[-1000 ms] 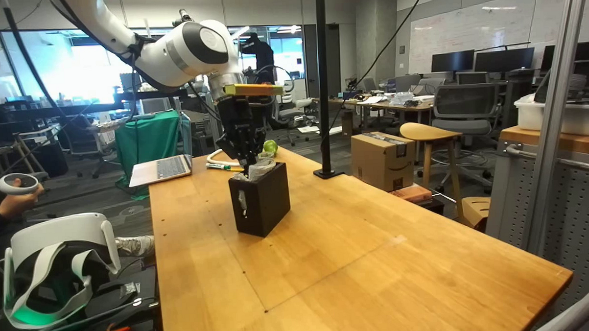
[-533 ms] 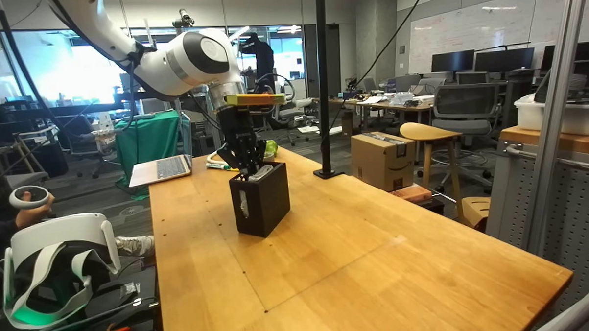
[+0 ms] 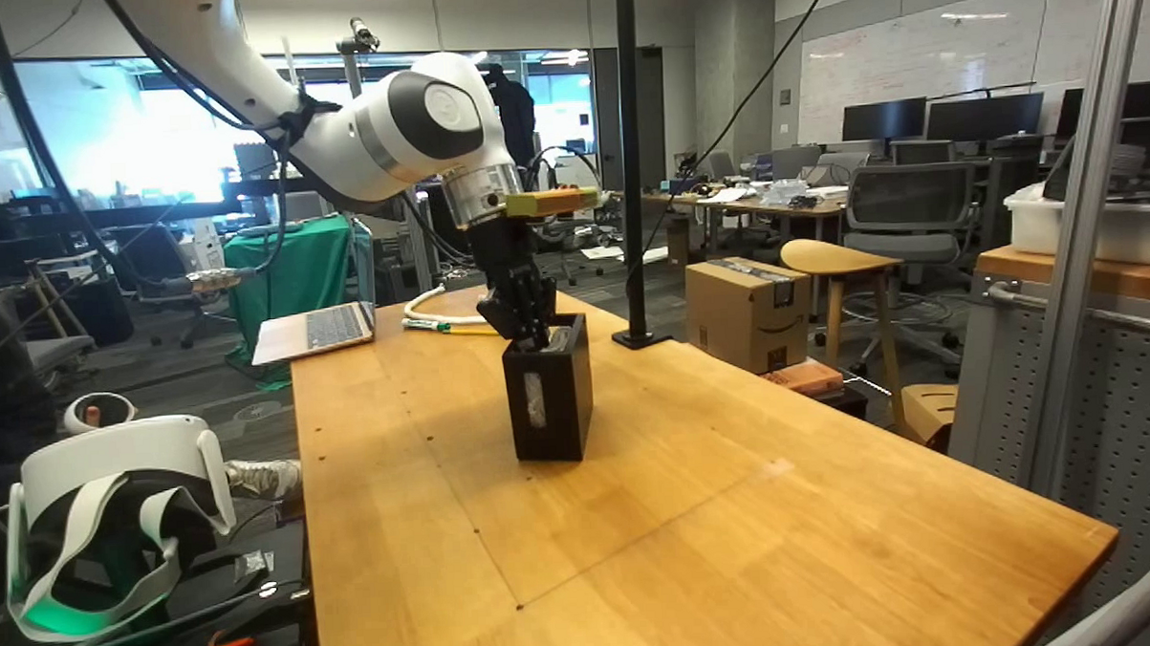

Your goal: Pick up the cloth and put it in the box

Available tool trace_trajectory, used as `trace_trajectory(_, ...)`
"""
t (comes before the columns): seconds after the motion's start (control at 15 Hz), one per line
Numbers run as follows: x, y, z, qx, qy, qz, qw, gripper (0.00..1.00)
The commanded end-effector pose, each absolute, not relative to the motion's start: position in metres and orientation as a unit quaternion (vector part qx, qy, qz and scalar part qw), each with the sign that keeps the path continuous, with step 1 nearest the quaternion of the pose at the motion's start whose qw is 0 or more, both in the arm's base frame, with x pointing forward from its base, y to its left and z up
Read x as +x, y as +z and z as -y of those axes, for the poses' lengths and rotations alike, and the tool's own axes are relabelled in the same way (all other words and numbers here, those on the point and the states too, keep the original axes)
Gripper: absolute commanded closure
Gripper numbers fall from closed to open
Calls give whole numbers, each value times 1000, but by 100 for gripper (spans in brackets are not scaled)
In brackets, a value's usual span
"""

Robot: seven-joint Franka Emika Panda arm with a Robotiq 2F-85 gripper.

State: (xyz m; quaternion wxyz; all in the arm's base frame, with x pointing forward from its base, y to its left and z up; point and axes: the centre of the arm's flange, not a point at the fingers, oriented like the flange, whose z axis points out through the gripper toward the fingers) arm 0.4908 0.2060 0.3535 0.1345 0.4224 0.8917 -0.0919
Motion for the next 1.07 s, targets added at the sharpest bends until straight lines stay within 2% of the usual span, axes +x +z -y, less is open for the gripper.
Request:
trace_trajectory(0.0,511,336,-196,367,-71,-920,122,84)
trace_trajectory(0.47,515,330,-202,295,-70,-948,96,84)
trace_trajectory(0.6,510,344,-205,307,-74,-943,103,58)
trace_trajectory(1.0,482,401,-217,332,-77,-923,177,14)
